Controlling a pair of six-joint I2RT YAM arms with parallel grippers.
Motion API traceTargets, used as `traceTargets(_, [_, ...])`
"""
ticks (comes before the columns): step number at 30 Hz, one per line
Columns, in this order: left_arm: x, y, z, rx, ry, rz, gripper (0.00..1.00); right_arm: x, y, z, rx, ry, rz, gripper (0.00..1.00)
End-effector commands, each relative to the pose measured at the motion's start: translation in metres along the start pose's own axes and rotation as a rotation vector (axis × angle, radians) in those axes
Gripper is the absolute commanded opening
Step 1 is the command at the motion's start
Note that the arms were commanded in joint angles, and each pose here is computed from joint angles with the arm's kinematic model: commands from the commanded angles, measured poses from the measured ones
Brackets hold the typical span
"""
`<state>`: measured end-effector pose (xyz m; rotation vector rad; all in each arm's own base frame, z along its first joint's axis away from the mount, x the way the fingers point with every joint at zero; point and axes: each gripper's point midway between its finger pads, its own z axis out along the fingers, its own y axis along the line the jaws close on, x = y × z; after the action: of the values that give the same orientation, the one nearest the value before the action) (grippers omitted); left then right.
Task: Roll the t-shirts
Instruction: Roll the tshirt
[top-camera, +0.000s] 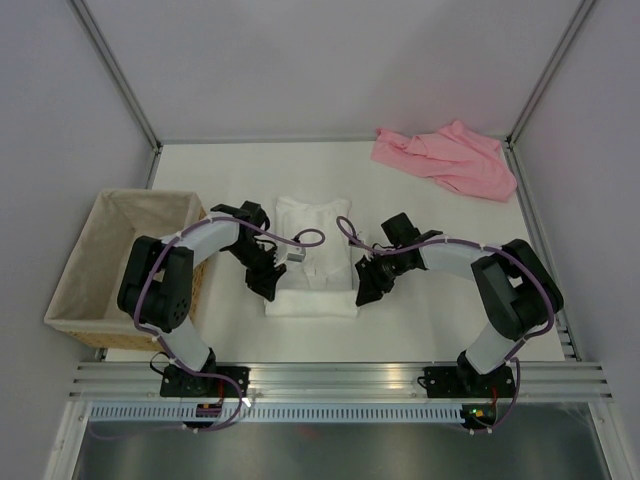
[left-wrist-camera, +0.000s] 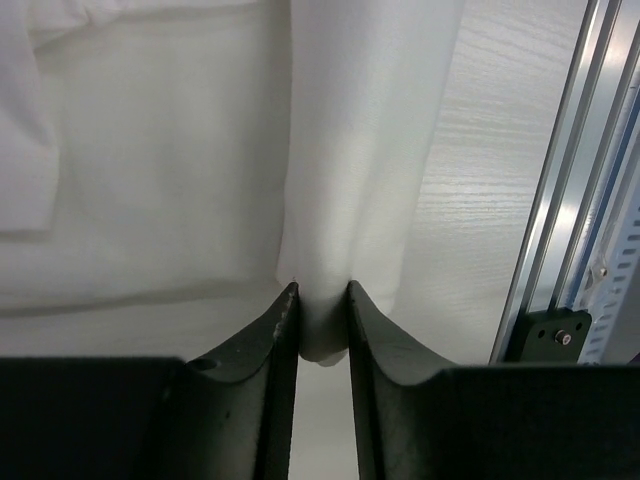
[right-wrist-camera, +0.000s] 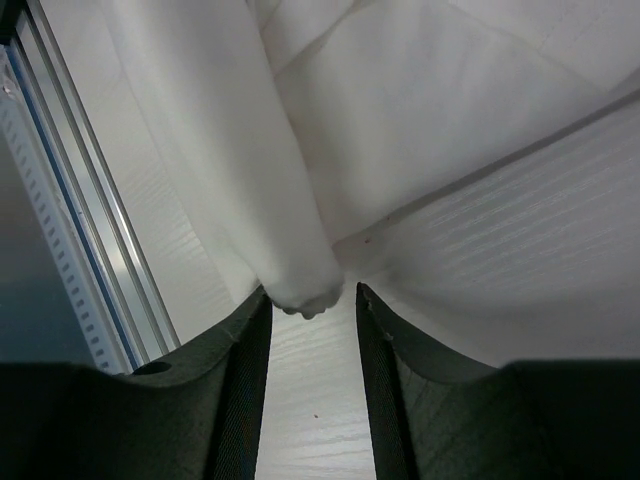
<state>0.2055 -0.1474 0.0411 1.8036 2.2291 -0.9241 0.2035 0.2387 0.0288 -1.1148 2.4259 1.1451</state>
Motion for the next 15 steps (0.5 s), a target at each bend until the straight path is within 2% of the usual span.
traceTargets(1, [-0.006, 0.006, -0.003, -0.023, -0.012, -0.022, 0.29, -0.010, 0.011, 0.000, -0.057, -0.041, 0.006, 0.46])
traceTargets(2, [-0.006, 0.007, -0.003, -0.023, -0.011, -0.033, 0.23, -0.011, 0.012, 0.000, -0.059, -0.047, 0.006, 0.46])
traceTargets(3, [-0.005, 0.010, 0.000, -0.017, -0.004, -0.056, 0.13, -0.010, 0.012, 0.000, -0.057, -0.050, 0.012, 0.47])
traceTargets(4, [-0.007, 0.013, 0.000, -0.025, -0.003, -0.084, 0.08, -0.013, 0.013, -0.001, -0.055, -0.066, 0.008, 0.46])
traceTargets(7, [-0.006, 0.022, 0.001, -0.046, 0.004, -0.107, 0.05, -0.011, 0.009, -0.006, -0.022, -0.040, 0.049, 0.47])
traceTargets(11, [-0.006, 0.029, -0.002, -0.062, 0.000, -0.125, 0.02, -0.024, 0.003, -0.030, 0.098, -0.089, -0.077, 0.48])
traceTargets(12, [-0.010, 0.030, -0.003, -0.057, -0.011, -0.122, 0.02, -0.039, 0.012, -0.047, 0.138, -0.160, -0.184, 0.50])
traceTargets(13, [-0.011, 0.028, -0.003, -0.046, -0.016, -0.126, 0.02, -0.042, 0.009, -0.053, 0.189, -0.197, -0.255, 0.57])
traceTargets(14, [-0.012, 0.027, -0.003, -0.039, -0.022, -0.129, 0.02, -0.047, 0.013, -0.057, 0.231, -0.220, -0.337, 0.74])
traceTargets(15, [-0.015, 0.026, -0.003, -0.028, -0.033, -0.135, 0.02, -0.048, 0.005, -0.070, 0.372, -0.234, -0.453, 0.76])
